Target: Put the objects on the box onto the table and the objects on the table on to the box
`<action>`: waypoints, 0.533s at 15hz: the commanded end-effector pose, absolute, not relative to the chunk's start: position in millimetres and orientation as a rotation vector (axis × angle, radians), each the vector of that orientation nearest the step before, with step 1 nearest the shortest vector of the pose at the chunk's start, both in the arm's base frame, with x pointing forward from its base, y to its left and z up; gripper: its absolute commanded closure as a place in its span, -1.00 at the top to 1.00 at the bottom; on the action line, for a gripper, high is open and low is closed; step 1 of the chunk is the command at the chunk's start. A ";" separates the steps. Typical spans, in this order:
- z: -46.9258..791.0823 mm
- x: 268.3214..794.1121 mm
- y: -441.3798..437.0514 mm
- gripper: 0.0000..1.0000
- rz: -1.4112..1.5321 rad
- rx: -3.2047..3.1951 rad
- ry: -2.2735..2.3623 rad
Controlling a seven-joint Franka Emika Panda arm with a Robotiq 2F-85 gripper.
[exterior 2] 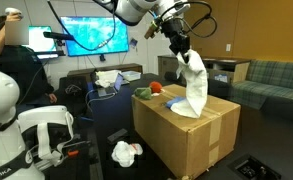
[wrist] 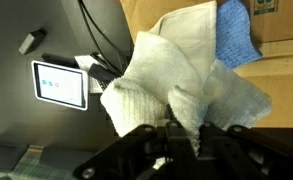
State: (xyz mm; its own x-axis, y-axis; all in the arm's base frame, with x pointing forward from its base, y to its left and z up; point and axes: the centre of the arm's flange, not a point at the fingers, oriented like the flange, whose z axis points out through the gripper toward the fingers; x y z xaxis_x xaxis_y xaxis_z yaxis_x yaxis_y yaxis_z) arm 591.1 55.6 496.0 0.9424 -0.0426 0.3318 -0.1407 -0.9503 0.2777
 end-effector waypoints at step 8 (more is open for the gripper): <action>489.9 651.9 84.8 -0.94 0.793 2.788 -0.141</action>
State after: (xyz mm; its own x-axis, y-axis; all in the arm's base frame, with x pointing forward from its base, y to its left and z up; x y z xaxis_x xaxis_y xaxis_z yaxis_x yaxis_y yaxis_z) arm 628.1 75.2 491.1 0.8788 -0.0345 0.4759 -0.1592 -0.9614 0.2242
